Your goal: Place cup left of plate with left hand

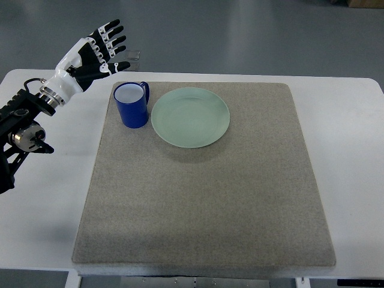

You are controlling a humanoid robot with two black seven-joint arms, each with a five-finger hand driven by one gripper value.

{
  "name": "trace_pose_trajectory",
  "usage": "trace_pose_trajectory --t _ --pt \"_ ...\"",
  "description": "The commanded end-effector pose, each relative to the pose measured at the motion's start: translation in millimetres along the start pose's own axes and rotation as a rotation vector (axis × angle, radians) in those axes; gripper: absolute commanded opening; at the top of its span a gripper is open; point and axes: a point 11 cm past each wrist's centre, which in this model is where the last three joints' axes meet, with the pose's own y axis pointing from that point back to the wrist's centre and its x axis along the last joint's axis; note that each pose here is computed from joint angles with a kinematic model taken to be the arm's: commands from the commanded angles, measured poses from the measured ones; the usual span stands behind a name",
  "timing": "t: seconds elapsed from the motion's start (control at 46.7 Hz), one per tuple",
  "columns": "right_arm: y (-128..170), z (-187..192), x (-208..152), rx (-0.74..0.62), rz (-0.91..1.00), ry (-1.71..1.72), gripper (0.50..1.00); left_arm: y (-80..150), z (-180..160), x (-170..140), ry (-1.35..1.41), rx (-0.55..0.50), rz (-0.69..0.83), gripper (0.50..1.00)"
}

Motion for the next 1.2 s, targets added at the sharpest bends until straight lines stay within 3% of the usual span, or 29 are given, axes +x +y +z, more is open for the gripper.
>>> trace_pose_trajectory --t 0.0,0.171,0.514,0.728,1.177 --pt "0 0 0 0.000 0.000 0.000 0.932 -3 10 8 0.074 -0.052 0.056 0.996" --pt "0 0 0 0.000 0.000 0.000 0.932 -18 30 20 0.231 -0.126 0.164 0.992" --pt "0 0 0 0.000 0.000 0.000 0.932 -41 26 30 0.354 -0.072 0.372 0.986" --pt "0 0 0 0.000 0.000 0.000 0.932 -39 12 37 0.447 -0.035 0.467 0.986" --pt "0 0 0 0.000 0.000 0.000 0.932 -46 6 28 0.640 -0.053 0.440 0.990"
